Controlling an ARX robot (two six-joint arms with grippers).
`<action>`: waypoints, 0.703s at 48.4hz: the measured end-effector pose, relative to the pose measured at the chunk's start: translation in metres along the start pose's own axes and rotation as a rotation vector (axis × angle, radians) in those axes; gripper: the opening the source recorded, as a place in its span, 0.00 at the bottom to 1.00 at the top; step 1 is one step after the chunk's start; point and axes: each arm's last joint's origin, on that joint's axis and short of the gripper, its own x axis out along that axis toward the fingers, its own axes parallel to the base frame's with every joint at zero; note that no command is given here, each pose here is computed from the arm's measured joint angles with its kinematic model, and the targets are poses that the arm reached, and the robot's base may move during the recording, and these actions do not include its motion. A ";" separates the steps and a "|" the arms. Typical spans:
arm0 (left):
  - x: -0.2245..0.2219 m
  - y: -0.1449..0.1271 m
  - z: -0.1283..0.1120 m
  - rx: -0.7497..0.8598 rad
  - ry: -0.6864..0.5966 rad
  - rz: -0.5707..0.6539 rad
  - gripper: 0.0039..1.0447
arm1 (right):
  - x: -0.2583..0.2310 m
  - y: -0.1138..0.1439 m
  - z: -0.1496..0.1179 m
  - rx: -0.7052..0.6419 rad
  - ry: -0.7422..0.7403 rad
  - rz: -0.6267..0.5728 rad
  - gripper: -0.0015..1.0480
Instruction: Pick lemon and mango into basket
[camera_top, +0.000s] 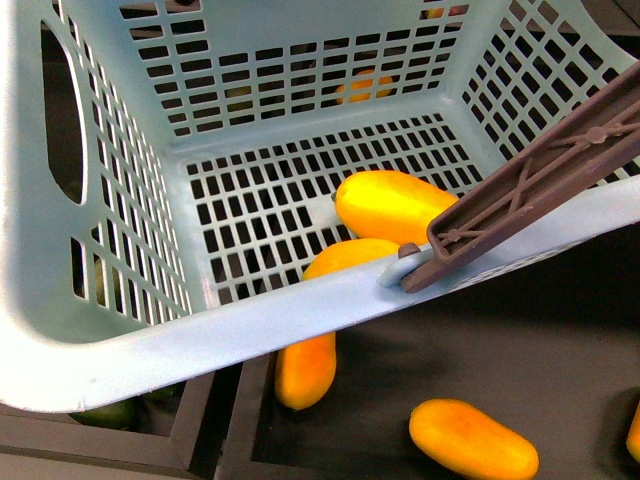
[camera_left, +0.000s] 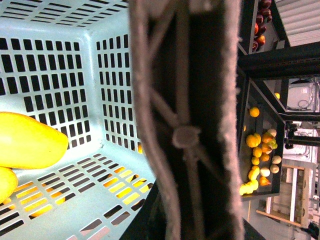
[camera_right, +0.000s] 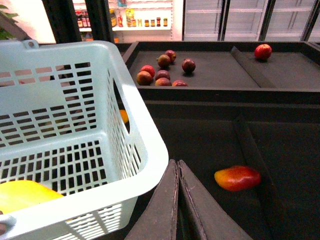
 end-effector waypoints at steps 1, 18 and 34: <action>0.000 0.000 0.000 0.000 0.000 0.000 0.04 | -0.001 0.000 -0.001 0.000 0.000 0.000 0.02; 0.000 0.000 0.000 0.000 -0.001 0.000 0.04 | -0.012 0.000 -0.003 -0.001 -0.026 0.001 0.02; 0.000 0.000 0.000 0.000 0.000 0.000 0.04 | -0.019 0.000 -0.003 -0.001 -0.026 0.001 0.02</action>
